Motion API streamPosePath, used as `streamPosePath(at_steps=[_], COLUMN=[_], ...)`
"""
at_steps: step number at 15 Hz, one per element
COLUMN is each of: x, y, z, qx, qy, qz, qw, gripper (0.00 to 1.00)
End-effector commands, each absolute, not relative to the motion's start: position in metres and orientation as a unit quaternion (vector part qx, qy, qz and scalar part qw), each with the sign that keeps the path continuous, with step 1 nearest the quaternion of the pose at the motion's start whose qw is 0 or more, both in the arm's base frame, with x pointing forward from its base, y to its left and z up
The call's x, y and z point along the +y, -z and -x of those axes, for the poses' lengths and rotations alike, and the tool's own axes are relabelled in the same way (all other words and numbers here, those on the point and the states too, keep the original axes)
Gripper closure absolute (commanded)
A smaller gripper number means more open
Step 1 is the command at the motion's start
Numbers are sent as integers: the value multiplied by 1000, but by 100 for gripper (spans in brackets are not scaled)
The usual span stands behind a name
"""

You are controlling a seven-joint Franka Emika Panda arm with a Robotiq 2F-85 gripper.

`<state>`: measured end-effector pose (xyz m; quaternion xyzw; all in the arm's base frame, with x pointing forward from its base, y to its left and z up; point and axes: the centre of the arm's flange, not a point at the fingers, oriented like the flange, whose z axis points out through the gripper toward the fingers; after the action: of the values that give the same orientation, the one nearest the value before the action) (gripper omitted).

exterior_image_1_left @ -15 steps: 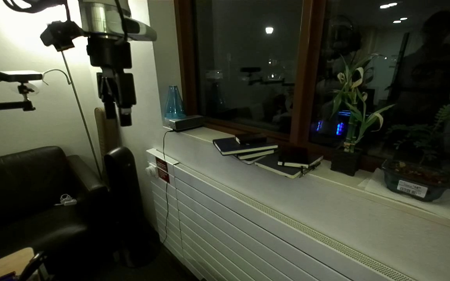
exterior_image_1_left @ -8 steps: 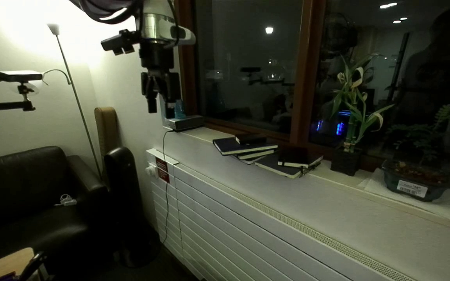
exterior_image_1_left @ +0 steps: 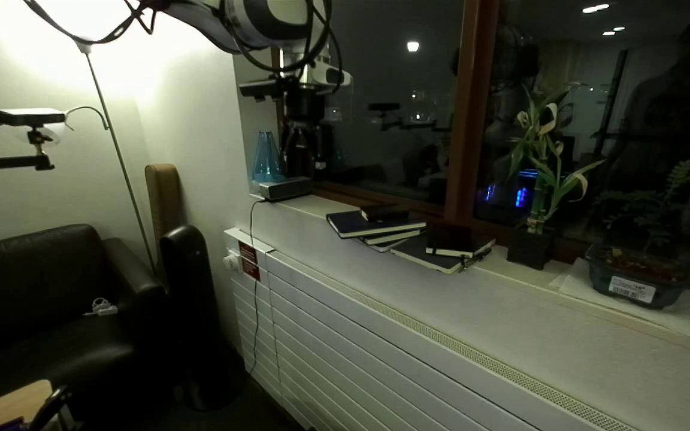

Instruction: Move some books to the right

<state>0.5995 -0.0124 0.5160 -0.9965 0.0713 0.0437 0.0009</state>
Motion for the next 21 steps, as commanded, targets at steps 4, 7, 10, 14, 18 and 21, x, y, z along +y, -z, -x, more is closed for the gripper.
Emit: streamPosePath(at_steps=[4, 7, 10, 14, 18, 21], x=[6, 13, 14, 4, -10, -19], y=[-512, -505, -493, -468, -445, -435], z=[-680, -698, -716, -736, -740, -743], qx=[155, 187, 195, 189, 178, 187], qy=[-50, -17, 10, 36, 57, 70], qz=[987, 982, 981, 981, 981, 978], qw=[2, -11, -15, -31, -53, -64], gripper=[0, 0, 0, 0, 0, 0])
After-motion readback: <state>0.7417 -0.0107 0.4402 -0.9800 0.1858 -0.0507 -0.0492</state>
